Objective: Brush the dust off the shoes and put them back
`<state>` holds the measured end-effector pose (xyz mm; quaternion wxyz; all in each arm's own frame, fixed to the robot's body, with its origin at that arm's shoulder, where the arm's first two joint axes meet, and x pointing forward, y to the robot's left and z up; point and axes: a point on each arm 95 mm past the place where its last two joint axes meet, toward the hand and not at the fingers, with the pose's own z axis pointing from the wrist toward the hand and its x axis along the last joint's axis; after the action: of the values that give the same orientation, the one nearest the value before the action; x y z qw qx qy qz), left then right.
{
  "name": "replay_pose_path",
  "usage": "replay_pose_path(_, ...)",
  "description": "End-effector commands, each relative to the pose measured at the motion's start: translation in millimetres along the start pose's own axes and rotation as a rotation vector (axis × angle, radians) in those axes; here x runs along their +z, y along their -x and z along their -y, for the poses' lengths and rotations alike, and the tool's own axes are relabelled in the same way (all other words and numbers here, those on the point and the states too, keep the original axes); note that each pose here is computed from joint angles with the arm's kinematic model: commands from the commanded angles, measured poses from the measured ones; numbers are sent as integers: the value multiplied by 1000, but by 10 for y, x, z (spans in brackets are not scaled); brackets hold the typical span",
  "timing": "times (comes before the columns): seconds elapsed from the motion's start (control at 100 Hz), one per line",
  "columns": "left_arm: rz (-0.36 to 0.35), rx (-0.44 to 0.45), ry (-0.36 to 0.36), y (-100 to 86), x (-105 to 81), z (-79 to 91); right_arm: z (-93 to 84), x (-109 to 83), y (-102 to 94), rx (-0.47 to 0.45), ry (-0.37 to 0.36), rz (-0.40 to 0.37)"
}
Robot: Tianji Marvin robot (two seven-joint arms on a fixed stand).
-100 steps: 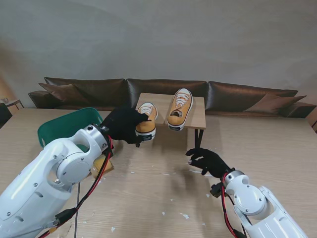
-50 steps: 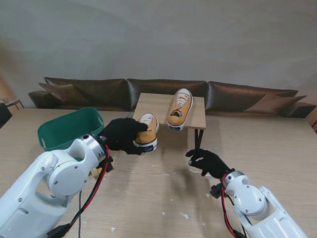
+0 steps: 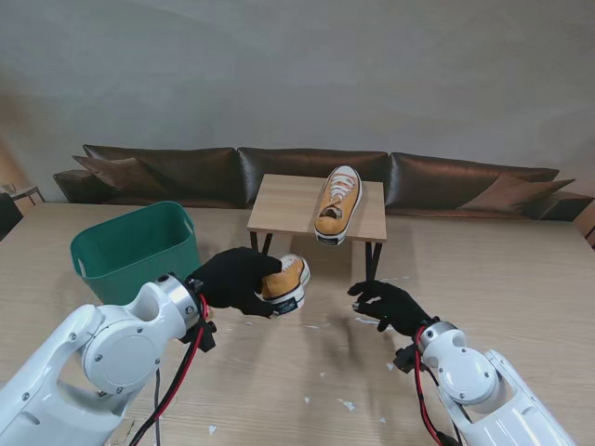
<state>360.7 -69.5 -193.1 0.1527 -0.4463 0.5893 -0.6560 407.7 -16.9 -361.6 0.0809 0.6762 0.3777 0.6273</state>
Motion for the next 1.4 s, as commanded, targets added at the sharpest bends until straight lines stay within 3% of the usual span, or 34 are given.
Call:
replay_pose_path(0.0,-4,19,10,-60,-51,6,47,-3,5,3,-19,4)
replay_pose_path(0.22,7,-2,61,0,-42,-76,59,-6,9,3,-25,4)
replay_pose_path(0.49,25,55,140,342,166,-191,70,-8,17,5,-29,5)
replay_pose_path(0.98,16,79,182,890,552,-415,58,-13,30,9,-29,10)
replay_pose_path(1.39,71,40,264,1021,594,-772,36,-26,37,10,-32,13)
